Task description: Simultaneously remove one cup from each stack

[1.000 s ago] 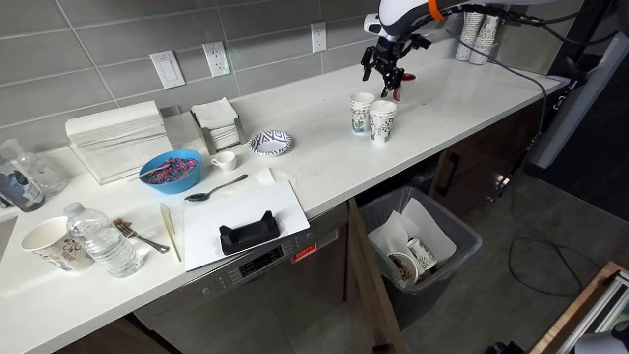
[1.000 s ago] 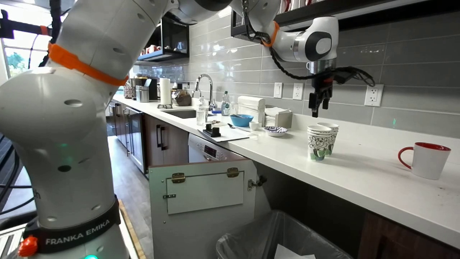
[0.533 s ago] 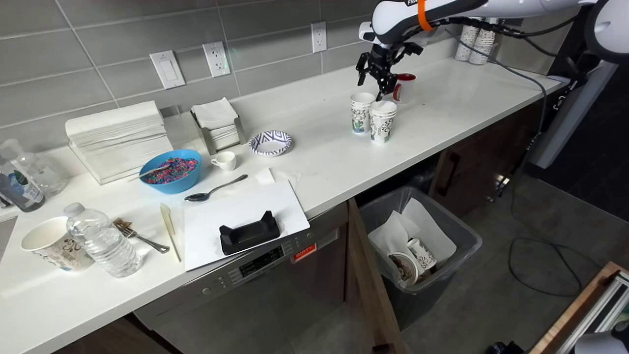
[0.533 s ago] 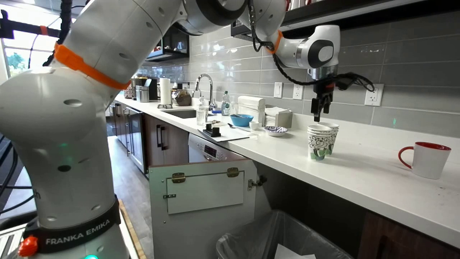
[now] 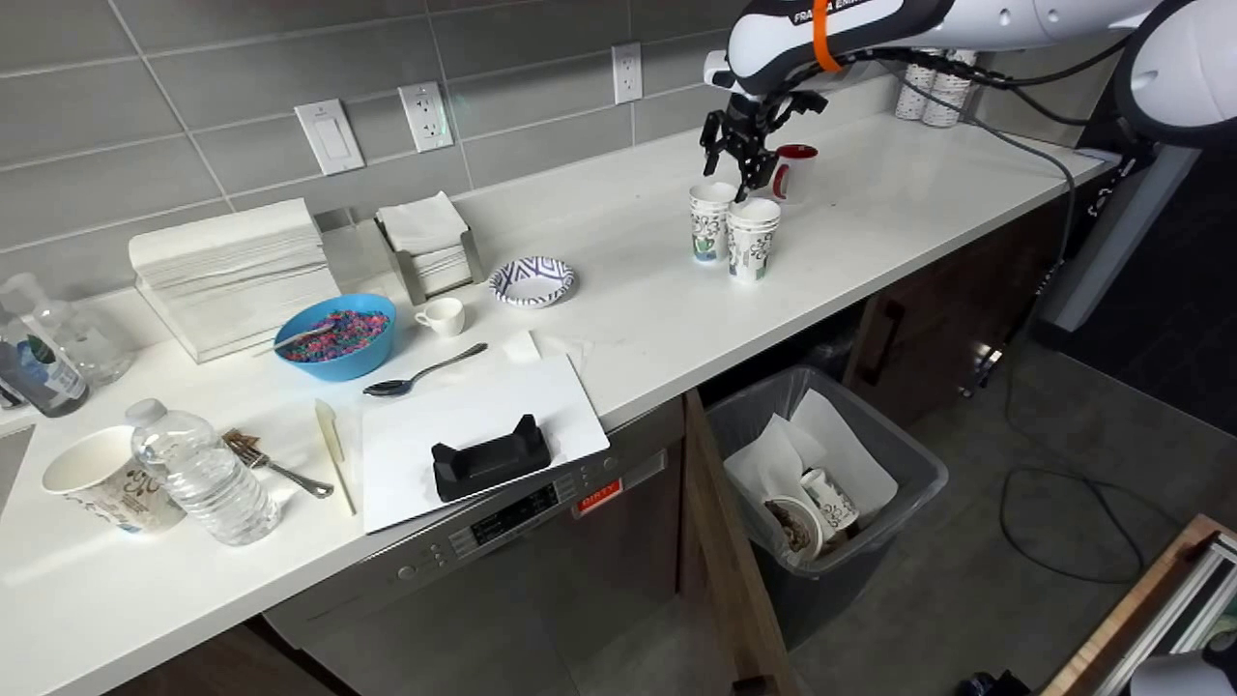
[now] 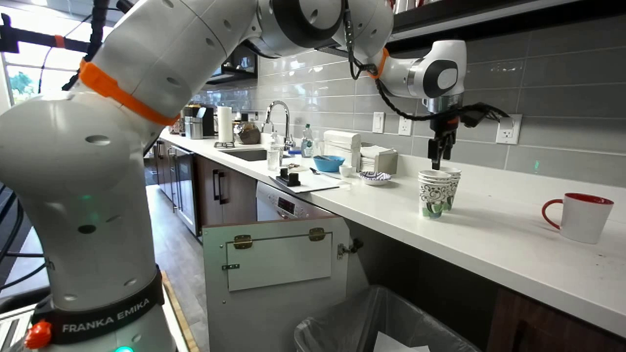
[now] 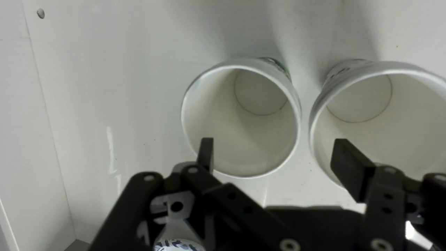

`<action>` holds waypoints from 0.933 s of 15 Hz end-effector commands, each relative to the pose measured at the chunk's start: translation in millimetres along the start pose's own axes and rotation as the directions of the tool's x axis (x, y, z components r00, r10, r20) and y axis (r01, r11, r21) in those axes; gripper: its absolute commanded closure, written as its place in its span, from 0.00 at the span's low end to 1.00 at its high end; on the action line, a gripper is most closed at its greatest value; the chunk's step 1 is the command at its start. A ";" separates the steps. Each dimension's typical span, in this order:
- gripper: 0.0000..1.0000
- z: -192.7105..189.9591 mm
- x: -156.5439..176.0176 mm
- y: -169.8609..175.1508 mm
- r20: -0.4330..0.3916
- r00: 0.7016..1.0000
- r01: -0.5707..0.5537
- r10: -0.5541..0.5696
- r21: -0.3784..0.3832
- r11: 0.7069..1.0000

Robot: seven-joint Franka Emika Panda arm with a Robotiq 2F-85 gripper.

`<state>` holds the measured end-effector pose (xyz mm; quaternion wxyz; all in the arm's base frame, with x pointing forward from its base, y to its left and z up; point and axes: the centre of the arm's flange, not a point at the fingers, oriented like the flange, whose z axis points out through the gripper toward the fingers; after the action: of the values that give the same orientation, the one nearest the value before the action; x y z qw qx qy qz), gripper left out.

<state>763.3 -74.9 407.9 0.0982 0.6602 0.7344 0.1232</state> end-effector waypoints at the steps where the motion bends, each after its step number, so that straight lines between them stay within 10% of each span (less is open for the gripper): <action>1: 0.13 4.6 -8.4 7.6 0.003 1.000 0.024 -0.024 0.028 0.999; 14: 0.38 12.7 -11.9 3.3 -0.014 0.999 0.051 -0.050 0.089 0.995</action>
<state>761.1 -82.3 401.0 0.0750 0.6535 0.7463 0.1019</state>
